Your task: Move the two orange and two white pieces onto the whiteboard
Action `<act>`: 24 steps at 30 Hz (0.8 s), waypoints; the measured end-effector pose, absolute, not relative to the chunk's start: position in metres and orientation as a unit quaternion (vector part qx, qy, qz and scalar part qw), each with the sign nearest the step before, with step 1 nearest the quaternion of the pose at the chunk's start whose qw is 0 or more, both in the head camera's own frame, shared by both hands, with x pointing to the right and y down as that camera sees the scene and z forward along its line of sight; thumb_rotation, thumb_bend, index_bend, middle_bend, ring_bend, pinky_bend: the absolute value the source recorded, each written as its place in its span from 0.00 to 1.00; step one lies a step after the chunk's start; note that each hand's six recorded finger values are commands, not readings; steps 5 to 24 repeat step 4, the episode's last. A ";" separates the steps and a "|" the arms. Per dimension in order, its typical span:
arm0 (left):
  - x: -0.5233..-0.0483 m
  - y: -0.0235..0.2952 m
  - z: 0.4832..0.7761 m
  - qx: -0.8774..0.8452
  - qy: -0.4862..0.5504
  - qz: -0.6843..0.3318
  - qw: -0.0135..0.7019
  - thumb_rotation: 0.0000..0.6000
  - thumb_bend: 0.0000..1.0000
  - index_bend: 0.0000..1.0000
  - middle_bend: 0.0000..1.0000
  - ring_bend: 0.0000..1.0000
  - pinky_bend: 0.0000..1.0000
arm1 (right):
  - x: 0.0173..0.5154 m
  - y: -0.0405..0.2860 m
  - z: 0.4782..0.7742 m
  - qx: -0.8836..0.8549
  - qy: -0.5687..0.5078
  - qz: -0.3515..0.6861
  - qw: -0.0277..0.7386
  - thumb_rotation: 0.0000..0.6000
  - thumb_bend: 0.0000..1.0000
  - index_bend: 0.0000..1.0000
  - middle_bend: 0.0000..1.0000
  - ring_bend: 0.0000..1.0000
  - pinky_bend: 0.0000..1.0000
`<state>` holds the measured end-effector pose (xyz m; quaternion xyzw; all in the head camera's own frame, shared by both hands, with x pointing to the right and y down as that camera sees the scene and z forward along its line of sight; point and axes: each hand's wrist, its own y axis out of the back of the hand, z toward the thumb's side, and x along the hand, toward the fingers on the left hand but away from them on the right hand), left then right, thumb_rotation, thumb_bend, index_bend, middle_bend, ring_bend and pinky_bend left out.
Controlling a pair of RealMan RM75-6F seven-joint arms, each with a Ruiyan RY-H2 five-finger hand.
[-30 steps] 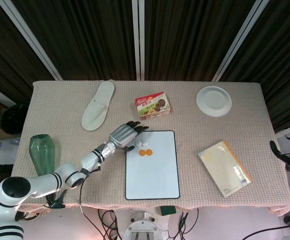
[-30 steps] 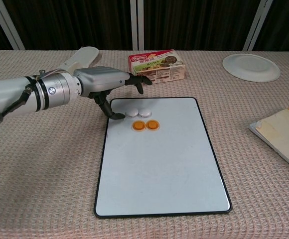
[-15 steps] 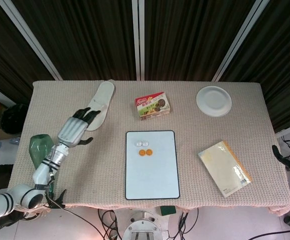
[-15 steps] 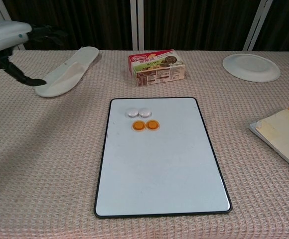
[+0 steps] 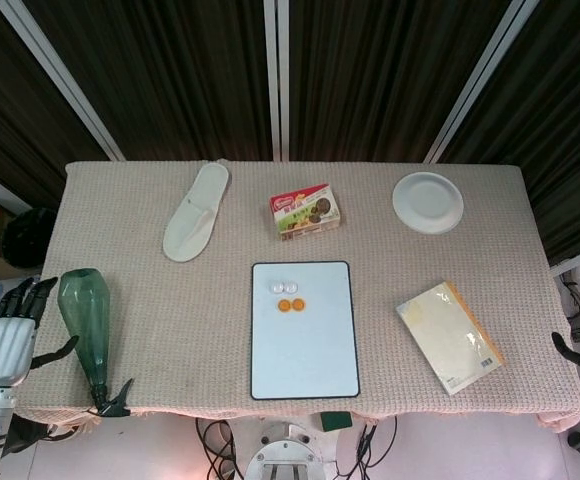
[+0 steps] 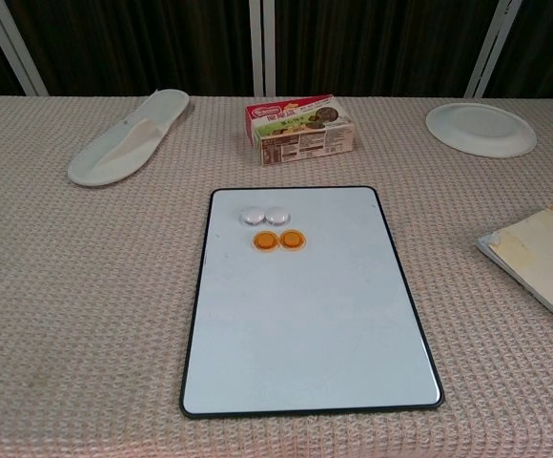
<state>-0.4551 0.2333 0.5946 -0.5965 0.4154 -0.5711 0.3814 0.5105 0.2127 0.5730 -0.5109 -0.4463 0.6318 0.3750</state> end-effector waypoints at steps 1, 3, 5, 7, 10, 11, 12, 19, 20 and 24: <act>-0.458 0.237 0.595 -0.596 0.414 -0.573 0.381 0.76 0.18 0.08 0.13 0.06 0.15 | 0.512 0.215 0.575 -0.511 -0.445 0.634 0.372 1.00 0.18 0.00 0.00 0.00 0.00; -0.464 0.244 0.594 -0.593 0.410 -0.579 0.381 0.76 0.18 0.08 0.13 0.06 0.15 | 0.516 0.220 0.579 -0.511 -0.447 0.637 0.367 1.00 0.18 0.00 0.00 0.00 0.00; -0.465 0.246 0.594 -0.592 0.409 -0.580 0.382 0.75 0.18 0.08 0.13 0.06 0.15 | 0.517 0.221 0.580 -0.511 -0.449 0.636 0.365 1.00 0.18 0.00 0.00 0.00 0.00; -0.465 0.246 0.594 -0.592 0.409 -0.580 0.382 0.75 0.18 0.08 0.13 0.06 0.15 | 0.517 0.221 0.580 -0.511 -0.449 0.636 0.365 1.00 0.18 0.00 0.00 0.00 0.00; -0.465 0.246 0.594 -0.592 0.409 -0.580 0.382 0.75 0.18 0.08 0.13 0.06 0.15 | 0.517 0.221 0.580 -0.511 -0.449 0.636 0.365 1.00 0.18 0.00 0.00 0.00 0.00; -0.465 0.246 0.594 -0.592 0.409 -0.580 0.382 0.75 0.18 0.08 0.13 0.06 0.15 | 0.517 0.221 0.580 -0.511 -0.449 0.636 0.365 1.00 0.18 0.00 0.00 0.00 0.00; -0.465 0.246 0.594 -0.592 0.409 -0.580 0.382 0.75 0.18 0.08 0.13 0.06 0.15 | 0.517 0.221 0.580 -0.511 -0.449 0.636 0.365 1.00 0.18 0.00 0.00 0.00 0.00; -0.465 0.246 0.594 -0.592 0.409 -0.580 0.382 0.75 0.18 0.08 0.13 0.06 0.15 | 0.517 0.221 0.580 -0.511 -0.449 0.636 0.365 1.00 0.18 0.00 0.00 0.00 0.00; -0.465 0.246 0.594 -0.592 0.409 -0.580 0.382 0.75 0.18 0.08 0.13 0.06 0.15 | 0.517 0.221 0.580 -0.511 -0.449 0.636 0.365 1.00 0.18 0.00 0.00 0.00 0.00; -0.465 0.246 0.594 -0.592 0.409 -0.580 0.382 0.75 0.18 0.08 0.13 0.06 0.15 | 0.517 0.221 0.580 -0.511 -0.449 0.636 0.365 1.00 0.18 0.00 0.00 0.00 0.00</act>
